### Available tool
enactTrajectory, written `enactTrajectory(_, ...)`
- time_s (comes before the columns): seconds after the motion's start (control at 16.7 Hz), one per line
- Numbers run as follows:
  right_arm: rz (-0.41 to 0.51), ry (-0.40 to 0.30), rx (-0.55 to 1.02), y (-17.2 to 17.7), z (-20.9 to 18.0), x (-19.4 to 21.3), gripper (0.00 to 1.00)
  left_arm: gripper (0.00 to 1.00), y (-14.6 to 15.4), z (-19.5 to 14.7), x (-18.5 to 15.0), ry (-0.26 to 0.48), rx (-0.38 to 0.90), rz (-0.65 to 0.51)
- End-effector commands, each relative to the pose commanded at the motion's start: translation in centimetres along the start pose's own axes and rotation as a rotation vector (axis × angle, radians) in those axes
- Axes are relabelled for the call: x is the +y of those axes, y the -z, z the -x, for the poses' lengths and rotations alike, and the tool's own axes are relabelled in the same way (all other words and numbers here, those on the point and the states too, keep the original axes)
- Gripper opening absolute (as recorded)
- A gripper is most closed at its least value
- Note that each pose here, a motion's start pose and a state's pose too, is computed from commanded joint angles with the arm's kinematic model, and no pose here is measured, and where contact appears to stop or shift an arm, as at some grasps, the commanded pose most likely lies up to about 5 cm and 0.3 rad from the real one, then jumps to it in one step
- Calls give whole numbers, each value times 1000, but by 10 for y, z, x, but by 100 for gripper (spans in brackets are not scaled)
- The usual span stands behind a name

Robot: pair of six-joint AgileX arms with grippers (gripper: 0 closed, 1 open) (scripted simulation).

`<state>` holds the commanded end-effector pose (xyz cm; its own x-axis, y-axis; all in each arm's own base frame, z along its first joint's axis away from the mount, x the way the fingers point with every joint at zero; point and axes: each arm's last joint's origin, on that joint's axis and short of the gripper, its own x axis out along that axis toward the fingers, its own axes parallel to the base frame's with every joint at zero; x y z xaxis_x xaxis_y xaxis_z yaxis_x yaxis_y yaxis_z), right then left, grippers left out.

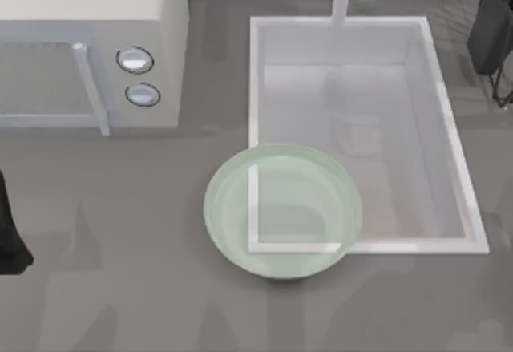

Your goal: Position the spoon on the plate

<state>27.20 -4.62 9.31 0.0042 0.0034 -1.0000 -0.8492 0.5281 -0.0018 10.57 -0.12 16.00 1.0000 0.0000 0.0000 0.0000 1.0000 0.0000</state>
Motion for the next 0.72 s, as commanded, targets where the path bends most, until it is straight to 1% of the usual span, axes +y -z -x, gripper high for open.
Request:
enactTrajectory(0.18, 0, 0, 0, 0, 0, 0, 2, 100, 0, 0, 0, 0, 0, 0)
enactTrajectory(0.24, 0, 0, 0, 0, 0, 0, 0, 100, 0, 0, 0, 0, 0, 0)
enactTrajectory(0.66, 0, 0, 0, 0, 0, 0, 0, 100, 0, 0, 0, 0, 0, 0)
enactTrajectory(0.72, -34, -1, -7, 0, 22, 3, 0, 100, 0, 0, 0, 0, 0, 0)
